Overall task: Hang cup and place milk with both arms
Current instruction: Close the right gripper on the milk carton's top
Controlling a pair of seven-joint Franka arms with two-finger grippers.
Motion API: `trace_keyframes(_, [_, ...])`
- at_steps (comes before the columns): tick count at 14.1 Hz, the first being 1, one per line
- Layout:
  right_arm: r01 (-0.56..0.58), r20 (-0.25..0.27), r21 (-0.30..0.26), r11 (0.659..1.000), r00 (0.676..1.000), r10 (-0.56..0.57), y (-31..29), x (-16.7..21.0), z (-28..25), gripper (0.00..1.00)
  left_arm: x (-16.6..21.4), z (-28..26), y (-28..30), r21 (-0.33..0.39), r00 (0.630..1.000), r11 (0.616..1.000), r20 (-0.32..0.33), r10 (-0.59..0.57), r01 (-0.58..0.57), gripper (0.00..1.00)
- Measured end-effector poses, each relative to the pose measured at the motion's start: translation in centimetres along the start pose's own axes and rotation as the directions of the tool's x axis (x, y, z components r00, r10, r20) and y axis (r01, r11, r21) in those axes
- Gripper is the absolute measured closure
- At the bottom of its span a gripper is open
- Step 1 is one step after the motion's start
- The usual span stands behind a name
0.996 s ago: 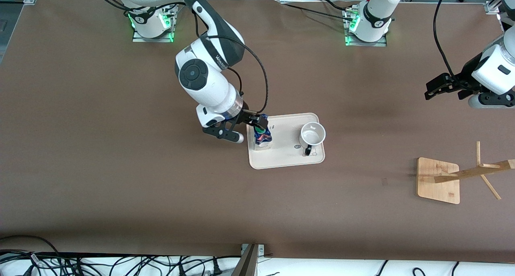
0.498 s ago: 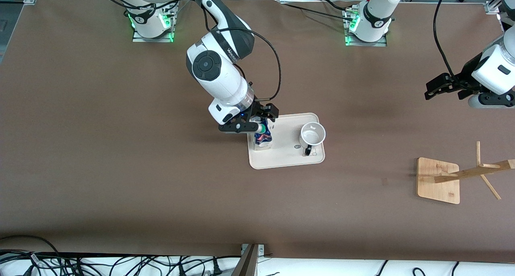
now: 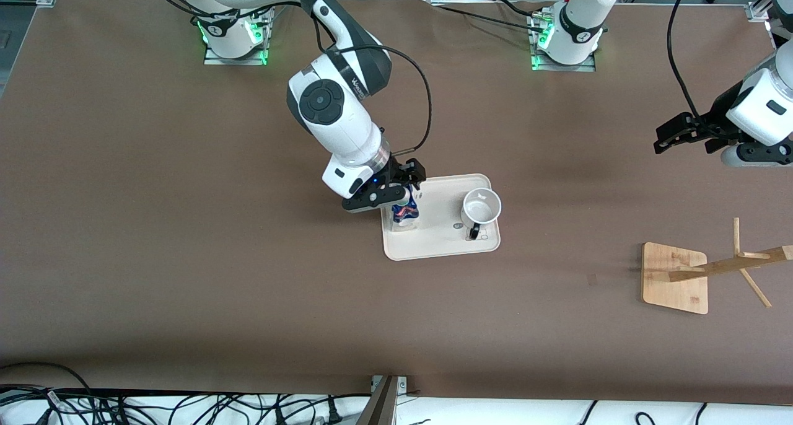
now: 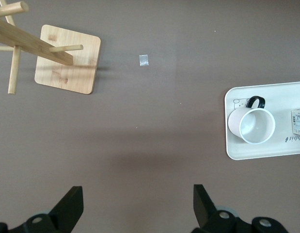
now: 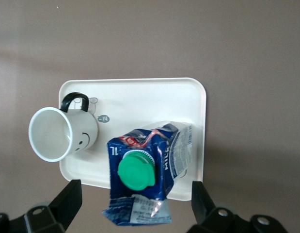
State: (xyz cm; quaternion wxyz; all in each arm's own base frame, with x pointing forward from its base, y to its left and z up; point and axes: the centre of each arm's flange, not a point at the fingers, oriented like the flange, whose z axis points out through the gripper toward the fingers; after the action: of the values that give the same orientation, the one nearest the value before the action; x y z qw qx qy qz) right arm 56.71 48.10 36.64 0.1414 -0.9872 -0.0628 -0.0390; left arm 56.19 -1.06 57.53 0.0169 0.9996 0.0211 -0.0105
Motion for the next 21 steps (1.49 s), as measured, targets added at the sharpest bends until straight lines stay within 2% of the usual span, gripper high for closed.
trace_keyframes(10, [0.083,-0.019,-0.037,0.996,0.996,-0.083,0.5,0.2,2.4,0.00,0.0,0.0,0.0,0.000,1.000,1.000,0.001,0.000,0.000,0.00])
trace_keyframes(13, [0.104,-0.015,-0.056,0.993,0.994,-0.105,0.7,0.1,3.2,0.00,0.0,0.0,0.0,0.000,1.000,1.000,0.001,0.000,0.000,0.00])
trace_keyframes(19, [0.131,0.000,-0.058,0.990,0.991,-0.131,-0.3,-0.8,4.3,0.00,0.0,0.1,0.0,0.000,1.000,1.000,0.001,0.000,0.000,0.00])
trace_keyframes(20, [0.132,-0.001,-0.058,0.990,0.991,-0.132,-0.3,-0.8,4.3,0.00,0.0,0.1,0.0,0.000,1.000,1.000,0.001,0.000,0.000,0.00])
trace_keyframes(21, [0.132,-0.001,-0.058,0.990,0.991,-0.133,-0.3,-0.8,4.2,0.07,0.0,0.1,0.0,0.000,1.000,1.000,0.001,0.000,0.000,0.00])
